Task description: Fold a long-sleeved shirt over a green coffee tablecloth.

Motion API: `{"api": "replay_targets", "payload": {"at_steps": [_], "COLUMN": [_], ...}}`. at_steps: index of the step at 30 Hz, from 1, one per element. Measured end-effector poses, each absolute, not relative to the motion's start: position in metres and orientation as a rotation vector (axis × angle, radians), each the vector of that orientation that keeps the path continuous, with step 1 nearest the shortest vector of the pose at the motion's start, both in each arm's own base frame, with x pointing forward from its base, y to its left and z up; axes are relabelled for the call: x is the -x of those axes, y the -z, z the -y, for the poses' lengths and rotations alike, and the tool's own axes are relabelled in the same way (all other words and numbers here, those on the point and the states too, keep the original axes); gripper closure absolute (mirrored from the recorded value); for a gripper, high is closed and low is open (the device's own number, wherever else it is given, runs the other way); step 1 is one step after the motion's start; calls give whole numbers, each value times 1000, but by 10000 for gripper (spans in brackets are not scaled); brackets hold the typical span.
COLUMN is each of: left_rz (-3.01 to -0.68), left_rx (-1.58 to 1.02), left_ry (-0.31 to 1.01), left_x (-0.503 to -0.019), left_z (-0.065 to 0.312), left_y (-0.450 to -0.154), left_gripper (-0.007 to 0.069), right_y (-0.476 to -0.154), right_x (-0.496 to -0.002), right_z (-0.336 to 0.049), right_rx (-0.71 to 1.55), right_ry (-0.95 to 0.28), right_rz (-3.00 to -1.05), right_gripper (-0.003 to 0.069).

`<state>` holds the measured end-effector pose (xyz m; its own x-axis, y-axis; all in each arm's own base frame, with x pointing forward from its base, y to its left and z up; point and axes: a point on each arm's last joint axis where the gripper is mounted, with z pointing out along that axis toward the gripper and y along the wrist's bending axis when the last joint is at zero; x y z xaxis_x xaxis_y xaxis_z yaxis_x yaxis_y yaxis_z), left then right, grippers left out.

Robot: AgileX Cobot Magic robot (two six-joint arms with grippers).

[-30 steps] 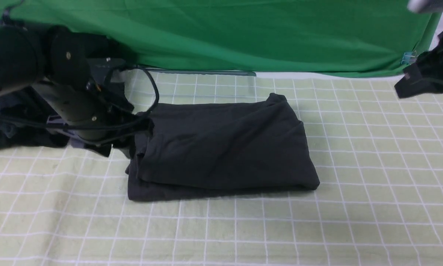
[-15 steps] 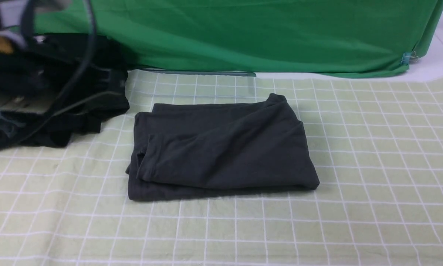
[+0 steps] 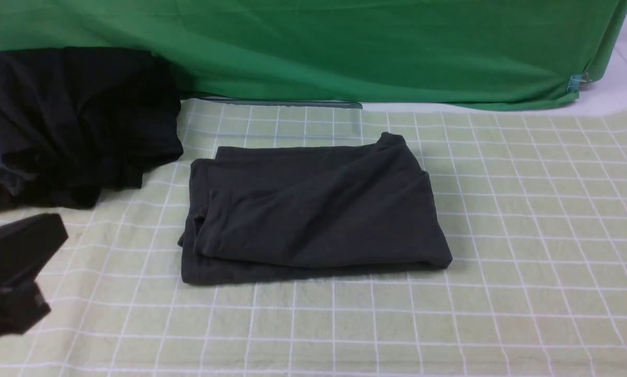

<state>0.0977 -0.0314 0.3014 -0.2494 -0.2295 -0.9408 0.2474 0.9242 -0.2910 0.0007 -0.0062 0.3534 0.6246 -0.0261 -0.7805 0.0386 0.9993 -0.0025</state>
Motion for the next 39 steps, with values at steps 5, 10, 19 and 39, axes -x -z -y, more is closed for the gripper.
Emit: {"api": "replay_targets", "payload": {"at_steps": [5,10,19,39], "left_rz": [-1707,-1665,-1691,-1667], "left_rx": [-2,-12,-40,-246], "left_ry": [453,438,406,167], "left_x": [-94,-95,-95,-93], "left_z": [29,29,29,25], "left_y": [-297,-300,-297,-295], "left_gripper": [628,628,628,624], "right_y": [-354,-354,-354,-354], "right_x": [0,0,0,0], "right_z": [7,7,7,7], "right_rx": [-19,-19,-19,-19], "right_ry": [39,39,39,39], "right_rz": [-884,-884,-884,-884], "right_gripper": [523,495,482,425]}}
